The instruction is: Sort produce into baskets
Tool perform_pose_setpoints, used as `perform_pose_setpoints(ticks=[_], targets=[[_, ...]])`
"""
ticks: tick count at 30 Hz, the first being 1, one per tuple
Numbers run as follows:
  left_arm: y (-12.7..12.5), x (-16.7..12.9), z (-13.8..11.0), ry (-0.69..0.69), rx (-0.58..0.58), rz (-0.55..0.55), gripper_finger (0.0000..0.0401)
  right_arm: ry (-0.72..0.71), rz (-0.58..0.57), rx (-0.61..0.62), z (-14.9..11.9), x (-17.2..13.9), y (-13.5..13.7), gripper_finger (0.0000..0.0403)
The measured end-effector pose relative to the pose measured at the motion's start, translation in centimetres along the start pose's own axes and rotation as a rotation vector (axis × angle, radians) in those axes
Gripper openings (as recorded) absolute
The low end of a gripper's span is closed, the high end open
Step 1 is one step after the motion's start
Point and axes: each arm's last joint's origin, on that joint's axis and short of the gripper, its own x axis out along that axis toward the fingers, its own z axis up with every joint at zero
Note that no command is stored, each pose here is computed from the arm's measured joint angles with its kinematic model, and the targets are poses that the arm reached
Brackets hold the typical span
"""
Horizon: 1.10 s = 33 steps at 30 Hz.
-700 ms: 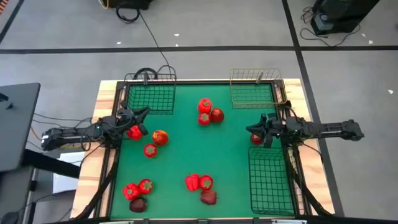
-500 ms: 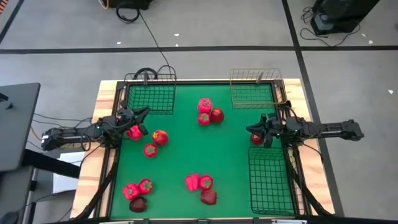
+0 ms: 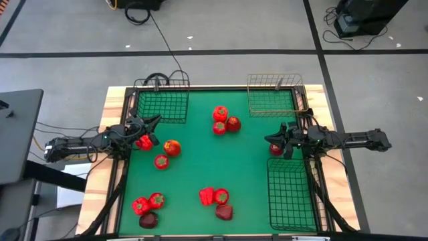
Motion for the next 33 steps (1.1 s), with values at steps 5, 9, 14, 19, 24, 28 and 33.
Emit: perform_pose_setpoints(ticks=[5,9,14,19,24,28,33], targets=[[0.0,0.0,0.0,0.000,0.001,0.000,0.0046,0.000,0.000,0.000,0.0,0.0,0.0,0.0032],[0.0,0.0,0.0,0.000,0.000,0.000,0.0046,0.000,0.000,0.000,0.0,0.0,0.0,0.0032],[0.0,0.0,0.0,0.000,0.000,0.000,0.0046,0.013,0.025,0.003,0.0,0.0,0.1,0.0032],[0.0,0.0,0.0,-0.003,0.022,0.001,0.0046,-0.008,0.046,0.037,0.2,0.0,0.2,0.0032],[0.1,0.0,0.3,-0.028,0.111,0.010,0.0046,-0.014,0.038,0.037,0.2,0.0,0.2,0.0032],[0.1,0.0,0.3,-0.028,0.113,0.012,0.0046,-0.044,0.034,0.034,0.5,0.0,0.3,0.0032],[0.1,0.0,0.3,-0.029,0.103,0.013,0.0046,-0.159,-0.007,0.046,1.3,-0.1,0.4,0.0032]])
